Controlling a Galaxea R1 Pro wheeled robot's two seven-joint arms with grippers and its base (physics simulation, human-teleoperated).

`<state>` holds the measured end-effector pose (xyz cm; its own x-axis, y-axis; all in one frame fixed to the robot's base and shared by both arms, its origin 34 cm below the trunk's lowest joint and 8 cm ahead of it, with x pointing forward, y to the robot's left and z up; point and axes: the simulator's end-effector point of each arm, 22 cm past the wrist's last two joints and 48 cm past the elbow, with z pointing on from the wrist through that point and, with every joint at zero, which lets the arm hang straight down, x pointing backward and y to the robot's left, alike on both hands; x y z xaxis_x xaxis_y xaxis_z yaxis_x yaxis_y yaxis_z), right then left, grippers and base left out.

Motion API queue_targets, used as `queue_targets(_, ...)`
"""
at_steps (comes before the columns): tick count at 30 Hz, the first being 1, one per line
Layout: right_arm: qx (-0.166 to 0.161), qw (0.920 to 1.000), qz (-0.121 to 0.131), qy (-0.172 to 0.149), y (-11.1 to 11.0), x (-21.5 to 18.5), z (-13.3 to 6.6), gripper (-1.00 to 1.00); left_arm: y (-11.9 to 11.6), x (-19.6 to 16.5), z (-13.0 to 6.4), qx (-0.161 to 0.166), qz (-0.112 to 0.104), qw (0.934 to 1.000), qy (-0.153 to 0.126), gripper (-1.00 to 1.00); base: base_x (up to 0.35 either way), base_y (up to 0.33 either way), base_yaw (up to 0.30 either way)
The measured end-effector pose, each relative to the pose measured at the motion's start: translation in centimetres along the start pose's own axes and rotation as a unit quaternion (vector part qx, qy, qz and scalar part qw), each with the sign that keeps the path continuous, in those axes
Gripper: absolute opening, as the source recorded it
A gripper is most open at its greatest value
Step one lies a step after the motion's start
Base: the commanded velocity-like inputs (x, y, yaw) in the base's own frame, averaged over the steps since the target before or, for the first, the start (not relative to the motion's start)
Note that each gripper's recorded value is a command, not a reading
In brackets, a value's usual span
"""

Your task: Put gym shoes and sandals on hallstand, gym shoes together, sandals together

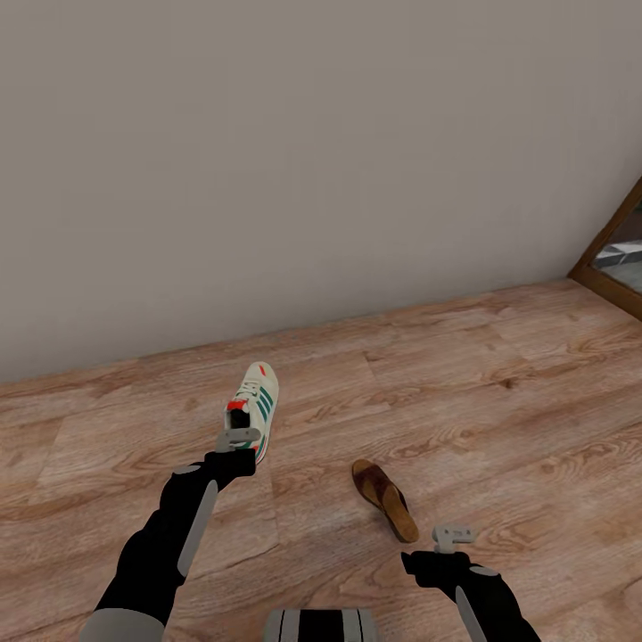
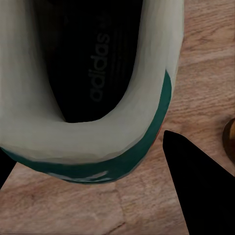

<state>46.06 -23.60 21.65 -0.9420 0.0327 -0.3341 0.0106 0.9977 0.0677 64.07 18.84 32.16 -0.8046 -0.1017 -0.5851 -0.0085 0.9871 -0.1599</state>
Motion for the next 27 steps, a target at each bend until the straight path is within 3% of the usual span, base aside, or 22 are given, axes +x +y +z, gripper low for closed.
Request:
queue_targets(21,-0.001,1.0,0.0,-0.009,0.0,-0.4,0.0,1.0,-0.1,0.0,0.0,0.0,0.001,1.0,0.0,-1.0,0.0,0.0,0.001)
queue_targets(24,-0.001,0.9989,-0.001,-0.047,0.0,-2.0,-0.1,1.0,-0.1,0.0,0.0,0.001,0.001,1.0,0.0,-1.0,0.0,0.0,0.0)
queue_targets(27,-0.001,0.9946,-0.001,-0.104,0.0,-4.3,-0.3,1.0,-0.2,0.0,0.0,0.001,0.001,1.0,0.0,-1.0,0.0,0.0,0.0)
